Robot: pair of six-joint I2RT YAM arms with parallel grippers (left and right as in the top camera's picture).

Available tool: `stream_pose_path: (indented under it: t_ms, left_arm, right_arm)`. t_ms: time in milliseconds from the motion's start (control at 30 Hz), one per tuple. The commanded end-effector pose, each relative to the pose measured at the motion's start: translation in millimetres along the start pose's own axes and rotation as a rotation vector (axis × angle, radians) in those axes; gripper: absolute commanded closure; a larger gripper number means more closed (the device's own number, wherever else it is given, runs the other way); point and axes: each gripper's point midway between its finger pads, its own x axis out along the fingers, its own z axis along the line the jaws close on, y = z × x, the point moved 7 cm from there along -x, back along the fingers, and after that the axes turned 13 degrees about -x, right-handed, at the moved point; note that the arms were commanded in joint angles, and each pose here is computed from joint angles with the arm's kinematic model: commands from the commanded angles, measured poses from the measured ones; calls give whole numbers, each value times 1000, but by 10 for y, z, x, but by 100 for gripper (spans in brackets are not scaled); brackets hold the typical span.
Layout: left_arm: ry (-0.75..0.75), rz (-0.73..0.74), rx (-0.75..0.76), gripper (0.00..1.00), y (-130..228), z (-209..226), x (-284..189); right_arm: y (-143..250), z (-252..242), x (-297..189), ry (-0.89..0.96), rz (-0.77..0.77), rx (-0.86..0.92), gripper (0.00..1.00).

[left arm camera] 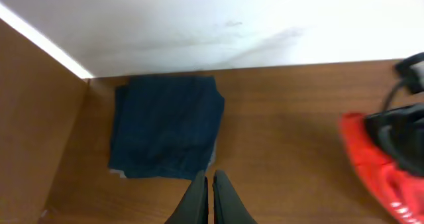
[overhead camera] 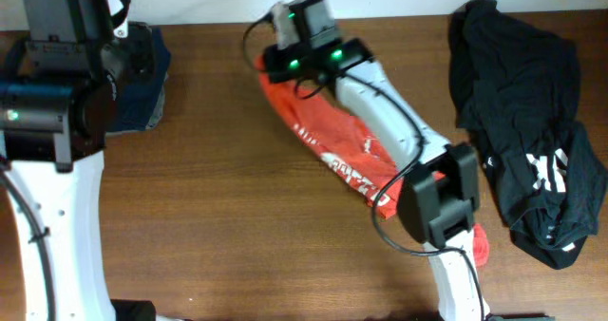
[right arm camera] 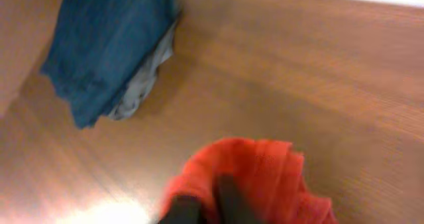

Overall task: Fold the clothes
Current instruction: 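Lay the t-shirt flat on the table center and release the right gripper, then grasp the t-shirt's upper left corner with the left gripper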

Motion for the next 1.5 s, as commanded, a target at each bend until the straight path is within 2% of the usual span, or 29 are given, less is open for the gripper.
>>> stream_pose_path:
  t_ms: [0,133,300,467,600,833,1100,1300,1467]
  left_arm:
    - [19,64,-5,94,55,-61,204]
    - [42,99,2,94,87,-124,350]
    - [234,179,-1,94,153,-402,631]
    - [363,373,18,94,457,-728,1287]
    - [377,530,47,94,852,-1016,1896]
    - [381,676,110,94,1444,-1437,2531]
    - [375,768,147,93,1875,-1645,2858]
    - [341,790,153,63,2087,-1656,3110]
    - [268,779,153,60,2159,-1612,3242]
  right_arm:
    - [-120,131,-100,13,-23,-21,41]
    - [-312,-106,-579,53,-66,16,36]
    - [-443,-660,-1438,175,-113,84,31]
    - [-176,-1327,-2133,299,-71,212,31]
    - [120,-1720,-2464,353,-20,336,31]
    - [278,-1877,-2625,383,19,348,30]
    - [324,-1854,-2619,374,49,335,30]
    - [338,-1848,-2617,371,60,320,29]
    - [339,-1848,-2617,370,65,298,29]
